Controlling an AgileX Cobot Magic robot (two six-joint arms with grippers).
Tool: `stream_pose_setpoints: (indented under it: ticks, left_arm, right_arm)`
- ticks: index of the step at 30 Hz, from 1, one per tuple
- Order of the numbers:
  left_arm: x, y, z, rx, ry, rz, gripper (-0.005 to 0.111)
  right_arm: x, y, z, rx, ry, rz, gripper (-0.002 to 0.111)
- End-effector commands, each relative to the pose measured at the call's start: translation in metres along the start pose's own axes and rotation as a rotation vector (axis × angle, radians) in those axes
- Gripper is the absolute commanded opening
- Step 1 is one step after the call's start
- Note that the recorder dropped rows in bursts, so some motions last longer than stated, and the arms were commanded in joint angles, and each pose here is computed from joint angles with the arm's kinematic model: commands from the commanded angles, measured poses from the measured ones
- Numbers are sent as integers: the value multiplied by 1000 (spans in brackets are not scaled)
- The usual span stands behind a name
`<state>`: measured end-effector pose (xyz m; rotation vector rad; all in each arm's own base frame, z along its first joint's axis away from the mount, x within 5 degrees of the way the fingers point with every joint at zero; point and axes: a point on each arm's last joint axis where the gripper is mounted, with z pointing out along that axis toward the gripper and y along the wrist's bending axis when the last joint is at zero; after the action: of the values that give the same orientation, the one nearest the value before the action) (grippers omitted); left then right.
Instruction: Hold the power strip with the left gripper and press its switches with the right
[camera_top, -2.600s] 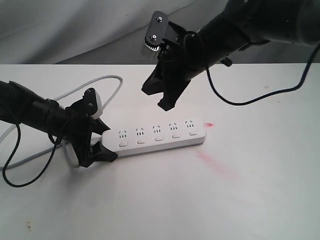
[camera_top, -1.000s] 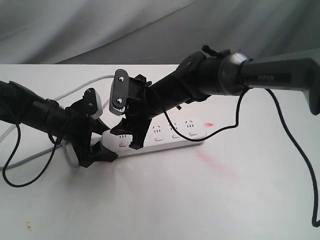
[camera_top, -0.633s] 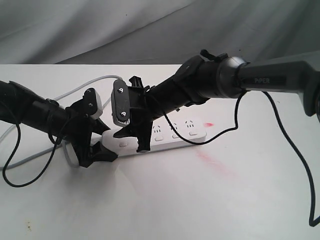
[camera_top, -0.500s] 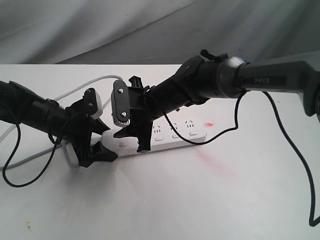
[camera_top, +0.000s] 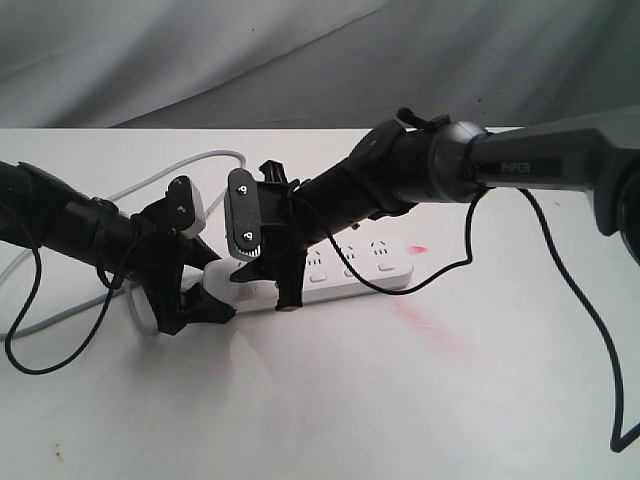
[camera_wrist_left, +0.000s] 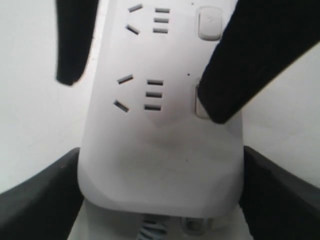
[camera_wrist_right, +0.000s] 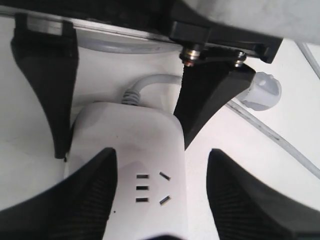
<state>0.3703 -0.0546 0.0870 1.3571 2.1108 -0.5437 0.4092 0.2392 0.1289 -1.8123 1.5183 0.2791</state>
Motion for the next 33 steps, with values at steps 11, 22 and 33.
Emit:
stream_pose_setpoints:
  ticks: [11, 22, 33]
  left_arm:
    - [-3, -1, 1, 9, -6, 11, 52]
    - [-3, -1, 1, 9, -6, 11, 52]
    - [-3, -1, 1, 9, -6, 11, 52]
  right_arm:
    - [-3, 2, 0, -17, -14, -5, 51]
    - [-1, 3, 1, -17, -1, -18, 51]
    - [8, 9, 11, -42, 11, -5, 51]
